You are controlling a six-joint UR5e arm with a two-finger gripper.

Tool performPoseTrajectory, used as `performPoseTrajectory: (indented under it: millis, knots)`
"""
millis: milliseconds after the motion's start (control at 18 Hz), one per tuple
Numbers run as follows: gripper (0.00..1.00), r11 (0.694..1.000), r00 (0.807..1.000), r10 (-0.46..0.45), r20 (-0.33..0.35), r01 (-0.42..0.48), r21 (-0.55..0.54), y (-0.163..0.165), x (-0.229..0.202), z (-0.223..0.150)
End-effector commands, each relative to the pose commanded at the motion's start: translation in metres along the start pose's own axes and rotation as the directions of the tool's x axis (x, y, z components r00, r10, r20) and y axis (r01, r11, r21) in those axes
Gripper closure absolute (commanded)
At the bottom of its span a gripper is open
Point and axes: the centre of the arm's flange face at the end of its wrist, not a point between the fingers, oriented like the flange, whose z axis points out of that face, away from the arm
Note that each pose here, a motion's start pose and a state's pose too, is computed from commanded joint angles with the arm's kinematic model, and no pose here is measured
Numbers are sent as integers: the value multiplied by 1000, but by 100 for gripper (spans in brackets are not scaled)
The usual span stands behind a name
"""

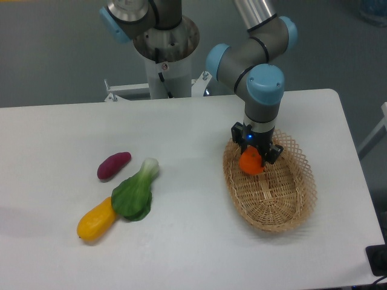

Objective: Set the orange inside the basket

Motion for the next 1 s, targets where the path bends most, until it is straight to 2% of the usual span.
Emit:
performPoseTrajectory:
  millis: [167,444,1000]
  knots:
    - [0,1000,1000,-6,26,6,5,-1,-9,-10]
    - [0,1000,998,-9,61,8,17,-2,-19,-26]
    - [0,1000,997,-8,73,6,24,-2,-19,-34]
